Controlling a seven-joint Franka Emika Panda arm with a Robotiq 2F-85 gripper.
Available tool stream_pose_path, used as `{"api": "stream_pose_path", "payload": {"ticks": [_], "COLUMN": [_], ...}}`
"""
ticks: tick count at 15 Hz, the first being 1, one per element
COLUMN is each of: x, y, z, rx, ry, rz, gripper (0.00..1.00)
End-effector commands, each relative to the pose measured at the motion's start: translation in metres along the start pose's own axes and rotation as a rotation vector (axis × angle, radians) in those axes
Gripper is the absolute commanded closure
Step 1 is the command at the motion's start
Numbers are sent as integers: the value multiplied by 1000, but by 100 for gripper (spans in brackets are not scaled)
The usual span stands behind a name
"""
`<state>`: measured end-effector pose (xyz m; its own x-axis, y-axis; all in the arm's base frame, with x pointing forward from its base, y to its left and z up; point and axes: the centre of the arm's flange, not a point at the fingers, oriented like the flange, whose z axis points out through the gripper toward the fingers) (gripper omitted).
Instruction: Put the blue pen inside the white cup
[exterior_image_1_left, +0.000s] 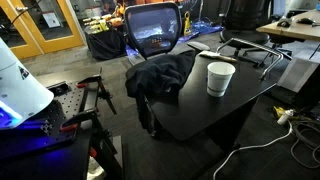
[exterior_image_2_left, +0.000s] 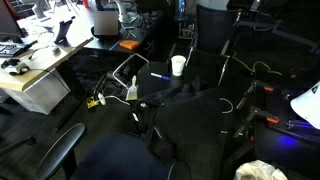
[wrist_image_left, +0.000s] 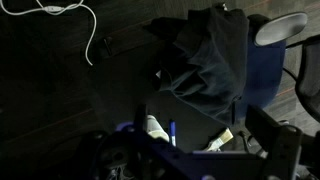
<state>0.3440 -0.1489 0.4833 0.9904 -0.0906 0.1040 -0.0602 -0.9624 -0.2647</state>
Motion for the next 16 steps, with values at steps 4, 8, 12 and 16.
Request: {"api": "stream_pose_path", "payload": {"ticks": [4,8,12,16], "x": [0,5,26,51], "y": [0,-2,-18,-41], "z": [0,1,14,33], "rx": [0,-6,-34,-79], "ry": [0,-2,-31,-26], "rz": [0,-5,-35,-72], "gripper": [0,0,0,0]}}
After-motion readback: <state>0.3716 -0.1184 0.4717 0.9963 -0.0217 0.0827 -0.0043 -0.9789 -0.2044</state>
